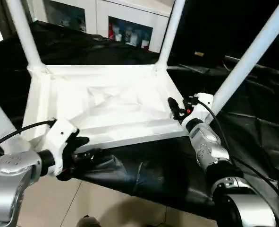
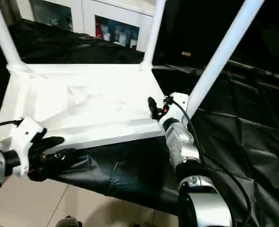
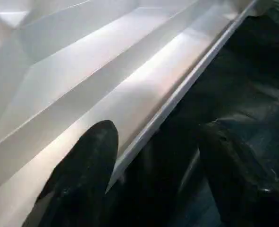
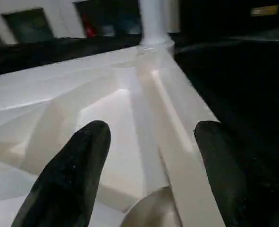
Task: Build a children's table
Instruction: Rotate table base
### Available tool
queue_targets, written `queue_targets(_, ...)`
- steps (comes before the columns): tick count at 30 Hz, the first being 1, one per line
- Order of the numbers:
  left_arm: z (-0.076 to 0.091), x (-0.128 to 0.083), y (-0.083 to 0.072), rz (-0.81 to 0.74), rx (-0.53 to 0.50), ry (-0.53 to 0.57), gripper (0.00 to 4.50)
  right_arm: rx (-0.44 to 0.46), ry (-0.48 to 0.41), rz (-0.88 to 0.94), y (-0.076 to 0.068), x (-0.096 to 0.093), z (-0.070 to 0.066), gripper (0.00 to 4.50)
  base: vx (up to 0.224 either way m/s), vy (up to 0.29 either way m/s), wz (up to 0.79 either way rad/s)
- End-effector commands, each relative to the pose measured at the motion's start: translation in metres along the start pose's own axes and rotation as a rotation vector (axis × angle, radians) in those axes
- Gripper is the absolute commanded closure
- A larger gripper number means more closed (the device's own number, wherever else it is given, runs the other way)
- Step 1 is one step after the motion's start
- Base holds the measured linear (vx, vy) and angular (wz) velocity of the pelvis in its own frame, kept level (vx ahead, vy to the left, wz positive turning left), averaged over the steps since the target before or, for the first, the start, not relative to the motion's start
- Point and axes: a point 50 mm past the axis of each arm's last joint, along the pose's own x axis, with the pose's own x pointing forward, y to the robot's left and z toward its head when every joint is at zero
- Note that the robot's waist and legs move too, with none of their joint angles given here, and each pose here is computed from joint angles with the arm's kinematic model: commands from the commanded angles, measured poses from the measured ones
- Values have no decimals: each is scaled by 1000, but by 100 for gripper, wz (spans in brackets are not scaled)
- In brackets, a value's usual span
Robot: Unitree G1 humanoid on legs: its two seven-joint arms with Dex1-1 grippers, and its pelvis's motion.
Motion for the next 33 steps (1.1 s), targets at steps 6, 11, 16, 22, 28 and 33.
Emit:
queue_targets(6,-19,-13,16,115,-59,81,56,-48,-86,-256,-63,-6,37,127,0,0,0)
queue_targets(11,-7,-8,19,110,-19,39,17,-93,-134,-355,-93,-13,64,127,0,0,0)
queue_targets(16,8,0,19,64,63,-36,2,-105,-140,-415,-110,-20,71,127,0,0,0)
queue_targets(22,38,39,9,-108,118,-153,2,-185,-68,-46,-64,-7,46,127,0,0,0)
queue_targets(28,44,65,8,-149,178,-135,2,-223,-38,206,-22,-3,24,127,0,0,0)
queue_targets(33,54,66,6,-208,161,-181,2,-253,-34,310,-3,-5,13,127,0,0,0)
